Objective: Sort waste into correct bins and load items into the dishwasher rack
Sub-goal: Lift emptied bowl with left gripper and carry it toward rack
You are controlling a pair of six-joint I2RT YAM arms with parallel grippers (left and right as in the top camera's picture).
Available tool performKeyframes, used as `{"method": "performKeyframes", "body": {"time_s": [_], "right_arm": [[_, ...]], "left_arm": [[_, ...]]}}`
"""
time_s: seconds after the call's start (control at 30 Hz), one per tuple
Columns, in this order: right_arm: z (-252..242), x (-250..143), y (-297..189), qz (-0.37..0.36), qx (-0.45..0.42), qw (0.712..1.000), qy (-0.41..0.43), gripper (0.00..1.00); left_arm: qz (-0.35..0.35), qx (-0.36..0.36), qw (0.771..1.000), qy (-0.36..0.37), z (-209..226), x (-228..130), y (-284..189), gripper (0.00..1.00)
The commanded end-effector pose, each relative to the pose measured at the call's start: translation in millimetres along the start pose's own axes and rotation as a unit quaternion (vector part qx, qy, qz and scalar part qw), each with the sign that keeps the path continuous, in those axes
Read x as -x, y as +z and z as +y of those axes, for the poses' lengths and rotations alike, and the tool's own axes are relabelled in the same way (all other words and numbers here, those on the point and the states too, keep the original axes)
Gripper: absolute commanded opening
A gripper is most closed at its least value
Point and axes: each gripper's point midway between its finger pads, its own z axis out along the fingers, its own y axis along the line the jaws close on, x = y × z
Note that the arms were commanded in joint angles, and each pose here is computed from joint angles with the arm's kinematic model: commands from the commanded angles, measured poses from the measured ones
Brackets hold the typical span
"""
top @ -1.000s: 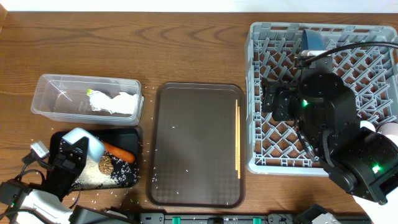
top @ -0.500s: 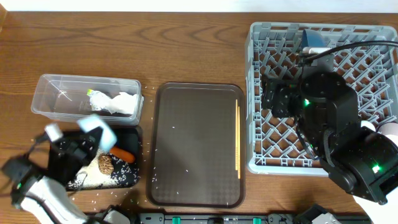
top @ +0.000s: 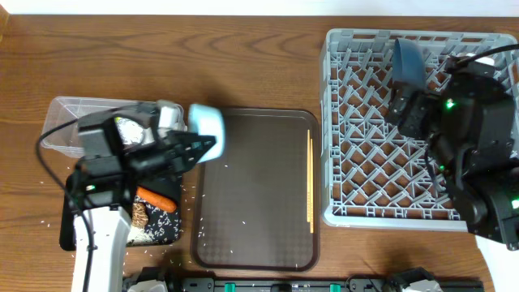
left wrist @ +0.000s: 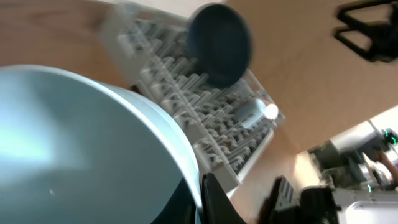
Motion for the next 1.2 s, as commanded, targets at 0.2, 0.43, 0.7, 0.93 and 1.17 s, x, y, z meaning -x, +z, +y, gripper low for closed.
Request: {"method": "performKeyframes", "body": {"time_s": [0.2,0.43,0.7,0.93,1.17], "right_arm": [[1.2,-24.3,0.4,0.067,0.04,0.997,-0.01,0.91],[-2.8,-29.3,11.0,0.084,0.025,0.996,-0.008,0.91],[-56.6,-15.6,16.5,0.069,-0.047,0.993,0.081,0.93],[-95.6,-14.8,13.1,0.071,-0.084,0.985,0.131,0.96],[-125.1,-20.3,7.1,0.076,-0.124,0.973,0.179,0.98]], "left_arm": [[0.026,-0.063,0.998,0.002,-43.5,4.6,31.1,0.06],[0.051,-0.111,0.992,0.044,-74.1,-5.7,50.5,0.06],[-0.011,-0.125,0.99,0.07,-96.5,30.5,75.8,0.06],[-0.054,-0.178,0.982,0.012,-104.1,54.0,115.1,0.06],[-0.063,-0.2,0.976,-0.062,-89.5,38.3,172.0,0.06]]}}
